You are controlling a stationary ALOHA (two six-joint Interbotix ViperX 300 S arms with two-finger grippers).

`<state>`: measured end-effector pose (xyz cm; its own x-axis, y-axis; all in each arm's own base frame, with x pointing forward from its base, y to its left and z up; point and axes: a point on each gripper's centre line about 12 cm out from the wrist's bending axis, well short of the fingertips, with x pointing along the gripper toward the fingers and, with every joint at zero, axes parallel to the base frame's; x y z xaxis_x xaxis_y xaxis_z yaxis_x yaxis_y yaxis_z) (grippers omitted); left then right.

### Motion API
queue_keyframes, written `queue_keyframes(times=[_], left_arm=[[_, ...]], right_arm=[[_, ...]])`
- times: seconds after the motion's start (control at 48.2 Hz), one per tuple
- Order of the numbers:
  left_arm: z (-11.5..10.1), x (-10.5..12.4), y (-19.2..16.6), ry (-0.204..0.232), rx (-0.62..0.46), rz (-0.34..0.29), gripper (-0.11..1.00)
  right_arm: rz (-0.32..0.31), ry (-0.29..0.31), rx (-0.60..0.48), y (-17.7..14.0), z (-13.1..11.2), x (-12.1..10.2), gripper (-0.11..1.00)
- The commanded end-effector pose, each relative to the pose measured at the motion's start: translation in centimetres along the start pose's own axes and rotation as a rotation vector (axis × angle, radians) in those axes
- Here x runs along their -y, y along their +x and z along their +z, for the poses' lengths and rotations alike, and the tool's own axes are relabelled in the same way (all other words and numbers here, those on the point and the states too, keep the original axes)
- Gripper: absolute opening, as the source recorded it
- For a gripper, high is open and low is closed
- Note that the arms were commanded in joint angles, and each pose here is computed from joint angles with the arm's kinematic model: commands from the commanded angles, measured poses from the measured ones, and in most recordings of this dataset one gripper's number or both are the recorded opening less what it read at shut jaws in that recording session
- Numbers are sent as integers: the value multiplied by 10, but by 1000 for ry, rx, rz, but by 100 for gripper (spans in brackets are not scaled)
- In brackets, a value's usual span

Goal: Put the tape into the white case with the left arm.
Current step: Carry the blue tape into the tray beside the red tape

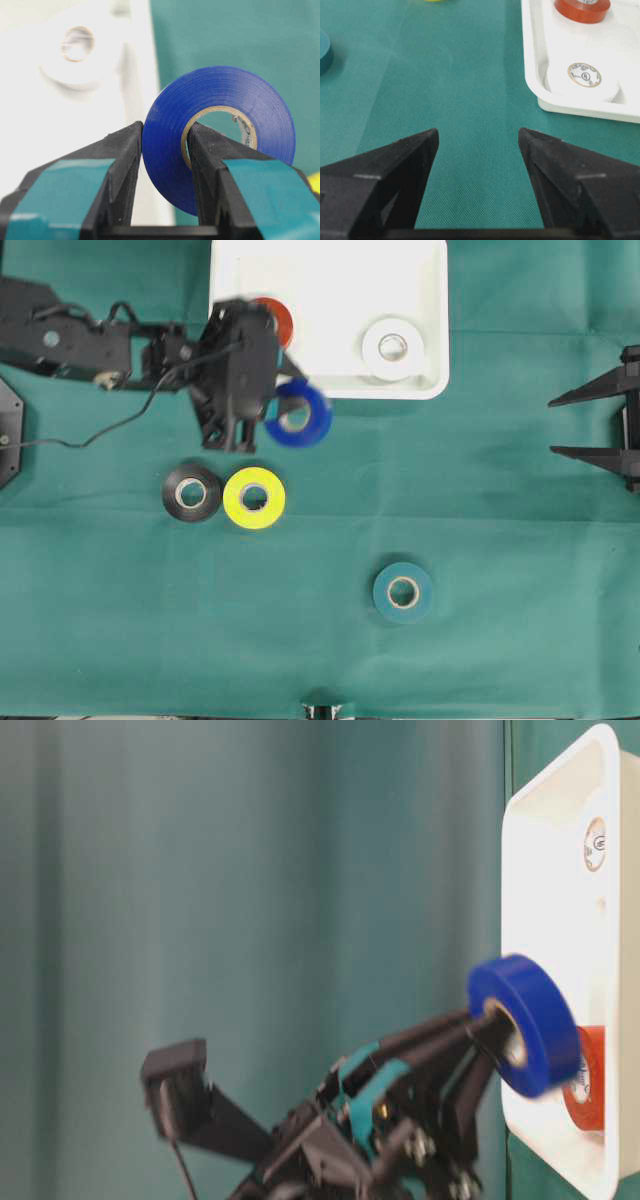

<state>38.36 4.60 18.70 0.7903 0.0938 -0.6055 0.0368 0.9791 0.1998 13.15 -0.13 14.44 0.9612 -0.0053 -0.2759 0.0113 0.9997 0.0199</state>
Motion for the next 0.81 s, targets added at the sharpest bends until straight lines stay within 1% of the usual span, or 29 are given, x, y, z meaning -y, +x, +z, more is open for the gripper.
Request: queue_keyframes(times=[0.0,0.456,0.601,0.788], left_arm=[[14,-20,2,-19,41,45,26],[0,-91,32,-113,-10,168,26],[-4,-109,36,-137,-18,199,26],[-13,-127,42,-162,-36,227,26]], right_arm=[[2,-1,16,1,5,0,98],[4,0,16,1,5,0,98],[3,0,16,0,4,0,98],[5,0,20,0,4,-1,98]])
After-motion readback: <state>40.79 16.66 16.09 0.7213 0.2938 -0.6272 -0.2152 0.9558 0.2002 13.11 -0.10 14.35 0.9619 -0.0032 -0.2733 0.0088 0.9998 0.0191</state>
